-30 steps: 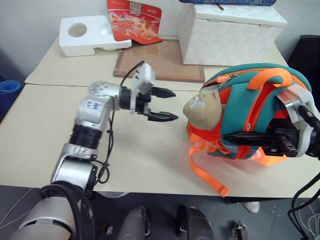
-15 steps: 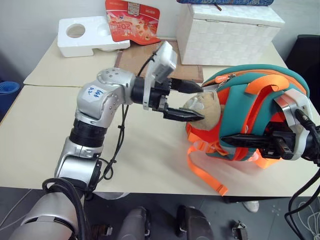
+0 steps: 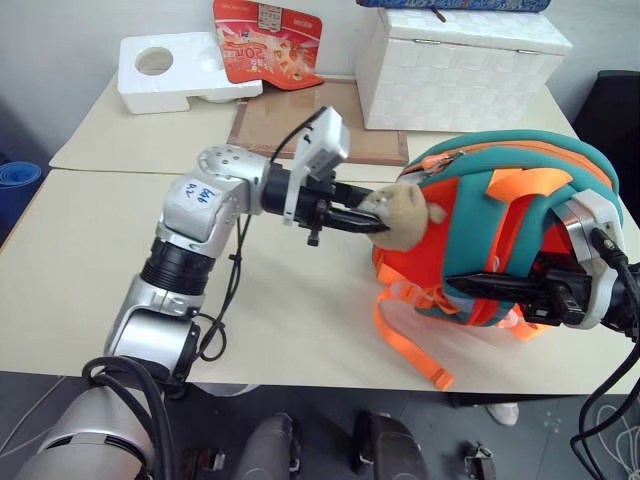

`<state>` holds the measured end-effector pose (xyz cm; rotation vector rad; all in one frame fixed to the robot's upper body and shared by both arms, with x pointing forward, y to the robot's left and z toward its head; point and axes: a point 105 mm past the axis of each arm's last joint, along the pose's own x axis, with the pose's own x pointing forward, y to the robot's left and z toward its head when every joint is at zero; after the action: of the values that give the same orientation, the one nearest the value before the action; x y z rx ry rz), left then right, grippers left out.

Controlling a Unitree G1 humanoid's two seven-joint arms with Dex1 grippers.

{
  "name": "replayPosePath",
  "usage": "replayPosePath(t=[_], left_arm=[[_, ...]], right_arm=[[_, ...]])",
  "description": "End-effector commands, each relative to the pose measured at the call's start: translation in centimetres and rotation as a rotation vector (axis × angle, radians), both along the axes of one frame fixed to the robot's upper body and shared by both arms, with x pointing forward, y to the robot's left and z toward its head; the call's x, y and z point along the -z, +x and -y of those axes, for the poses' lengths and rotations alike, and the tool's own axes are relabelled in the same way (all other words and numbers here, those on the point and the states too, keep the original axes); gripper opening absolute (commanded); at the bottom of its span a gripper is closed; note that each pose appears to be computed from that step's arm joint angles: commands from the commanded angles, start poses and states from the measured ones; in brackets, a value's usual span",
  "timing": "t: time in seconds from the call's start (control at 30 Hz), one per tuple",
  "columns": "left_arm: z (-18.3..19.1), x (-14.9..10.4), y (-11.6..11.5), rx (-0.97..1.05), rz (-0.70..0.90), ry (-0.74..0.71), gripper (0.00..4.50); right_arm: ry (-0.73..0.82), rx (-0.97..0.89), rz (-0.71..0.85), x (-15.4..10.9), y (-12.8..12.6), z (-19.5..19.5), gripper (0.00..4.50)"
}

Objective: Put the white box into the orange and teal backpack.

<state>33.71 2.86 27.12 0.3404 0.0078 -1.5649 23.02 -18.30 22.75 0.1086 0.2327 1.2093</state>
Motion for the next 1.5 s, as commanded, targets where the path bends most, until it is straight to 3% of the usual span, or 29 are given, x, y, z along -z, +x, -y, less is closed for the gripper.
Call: replayPosePath(t=[0.03,0.3,0.4,0.57,0.8,0.97,1.2,1.33,1.5], left_arm=[[-2.7,-2.8,1.9,-0.105,0.112,-0.007,1.2],[-5.6,-1.2,4.9,-0.194,0.234,0.128,1.2],[-5.8,3.3,5.3,-0.164,0.301,0.291,1.2],[-4.9,6.9,5.4,-0.122,0.348,0.374,1.2],[-2.1,9.7,5.4,-0.104,0.37,0.379,1.2],[0.0,10.4,5.1,-0.148,0.275,0.284,1.2],[-2.5,11.5,3.6,-0.164,0.201,0.301,1.2],[-5.0,9.8,3.3,-0.227,0.081,0.234,2.2],[-8.8,8.0,1.3,-0.225,-0.009,0.159,3.78]], right_arm=[[0.013,0.035,0.057,-1.0,-0.3,1.0,0.0],[0.022,0.086,0.053,-0.6,-0.5,1.7,0.0],[0.023,0.1,0.058,-0.5,-0.4,1.8,0.0],[0.024,0.108,0.062,-0.8,-0.3,2.0,0.0],[0.025,0.115,0.062,-0.6,-0.1,1.9,0.0],[0.026,0.127,0.081,-0.4,0.4,1.6,0.0],[-0.023,0.174,0.149,-0.4,2.3,1.9,0.0],[-0.138,0.22,0.147,0.5,3.5,3.2,0.0],[-0.149,0.214,0.111,-0.7,2.9,6.0,1.57]])
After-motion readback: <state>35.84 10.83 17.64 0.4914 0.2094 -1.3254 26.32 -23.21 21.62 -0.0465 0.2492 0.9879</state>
